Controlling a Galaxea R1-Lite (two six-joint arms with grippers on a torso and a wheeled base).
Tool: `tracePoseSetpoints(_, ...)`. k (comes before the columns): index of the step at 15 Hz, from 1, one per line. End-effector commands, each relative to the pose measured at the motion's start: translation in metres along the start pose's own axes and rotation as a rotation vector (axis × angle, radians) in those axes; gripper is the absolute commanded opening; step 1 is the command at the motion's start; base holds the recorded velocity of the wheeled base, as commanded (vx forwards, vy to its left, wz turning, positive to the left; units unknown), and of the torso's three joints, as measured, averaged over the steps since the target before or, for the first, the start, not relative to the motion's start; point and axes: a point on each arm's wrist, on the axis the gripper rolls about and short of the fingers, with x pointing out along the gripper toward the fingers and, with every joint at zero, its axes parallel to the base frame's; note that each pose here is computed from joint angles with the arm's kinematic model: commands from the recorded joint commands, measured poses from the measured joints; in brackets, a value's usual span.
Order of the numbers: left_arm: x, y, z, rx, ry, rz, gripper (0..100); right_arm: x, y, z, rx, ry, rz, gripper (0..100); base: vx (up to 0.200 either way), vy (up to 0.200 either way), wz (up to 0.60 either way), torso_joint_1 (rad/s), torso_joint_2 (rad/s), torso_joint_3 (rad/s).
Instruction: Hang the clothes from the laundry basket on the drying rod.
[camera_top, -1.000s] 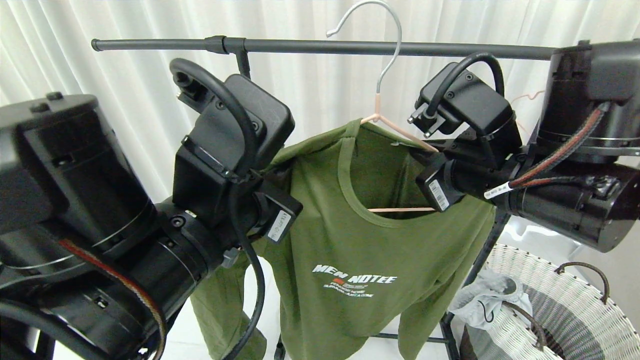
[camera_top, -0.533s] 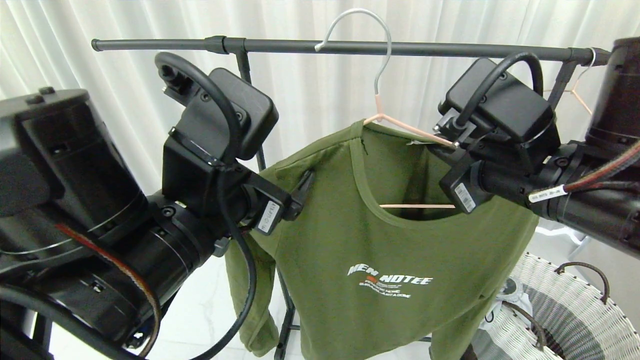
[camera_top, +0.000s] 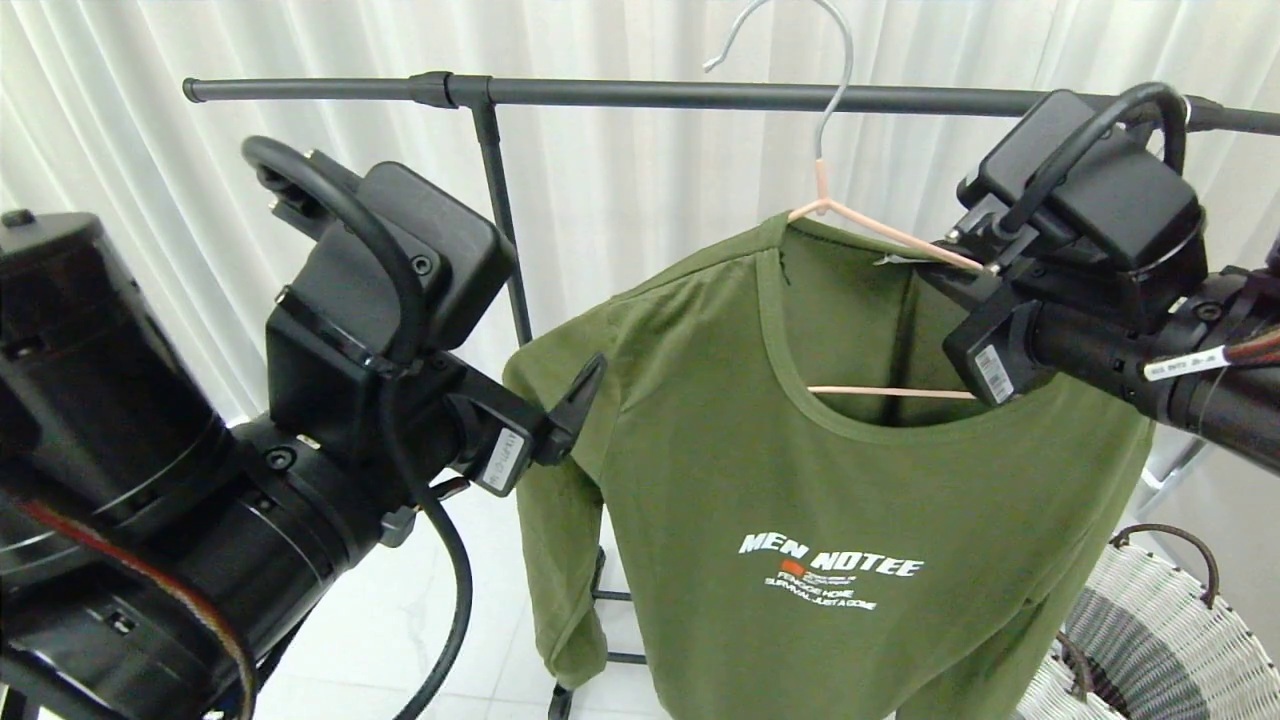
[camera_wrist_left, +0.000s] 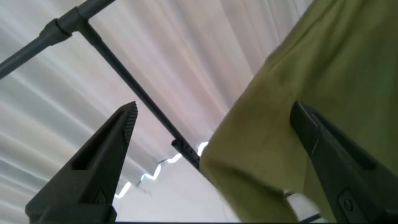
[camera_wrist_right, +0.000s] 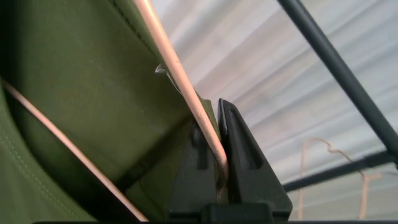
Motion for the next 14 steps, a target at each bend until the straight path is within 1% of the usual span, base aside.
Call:
tracePoseSetpoints(1, -0.009, 0.004, -0.003, -0.003, -0.003, 0.001, 100, -0.004, -0.01, -0.003, 0.004, 0.005, -0.032, 0, 0.0, 0.0, 0.0, 0.0, 0.0, 0.0)
tracePoseSetpoints(2, -0.014, 0.004, -0.01, -0.009, 0.008, -0.006, 100, -0.006, -0.012, -0.002, -0.001, 0.0, -0.038, 0, 0.0, 0.0, 0.0, 0.0, 0.0, 0.0)
tracePoseSetpoints(4, -0.022, 0.006, -0.029, -0.036, 0.059, 0.002, 100, -0.012, -0.017, 0.001, -0.017, -0.02, -0.045, 0, 0.0, 0.0, 0.0, 0.0, 0.0, 0.0)
tracePoseSetpoints(5, -0.023, 0.011, -0.047, -0.088, 0.12, 0.034, 100, -0.018, -0.022, 0.003, -0.018, -0.037, -0.052, 0, 0.0, 0.0, 0.0, 0.0, 0.0, 0.0)
tracePoseSetpoints(6, -0.02, 0.013, -0.052, -0.108, 0.137, 0.043, 100, -0.021, -0.023, 0.004, -0.015, -0.046, -0.053, 0, 0.0, 0.0, 0.0, 0.0, 0.0, 0.0)
tracePoseSetpoints(8, -0.014, 0.014, -0.07, -0.105, 0.174, -0.004, 100, -0.024, -0.024, 0.005, -0.01, -0.057, -0.053, 0, 0.0, 0.0, 0.0, 0.0, 0.0, 0.0)
tracePoseSetpoints(10, -0.007, 0.019, -0.081, -0.107, 0.191, -0.045, 100, -0.027, -0.022, 0.009, -0.002, -0.076, -0.04, 0, 0.0, 0.0, 0.0, 0.0, 0.0, 0.0)
tracePoseSetpoints(12, -0.001, 0.022, -0.083, -0.117, 0.176, -0.083, 100, -0.031, -0.017, 0.013, 0.002, -0.096, -0.015, 0, 0.0, 0.0, 0.0, 0.0, 0.0, 0.0)
tracePoseSetpoints(14, 0.0, 0.021, -0.084, -0.144, 0.164, -0.12, 100, -0.033, -0.014, 0.015, 0.004, -0.108, 0.001, 0, 0.0, 0.0, 0.0, 0.0, 0.0, 0.0)
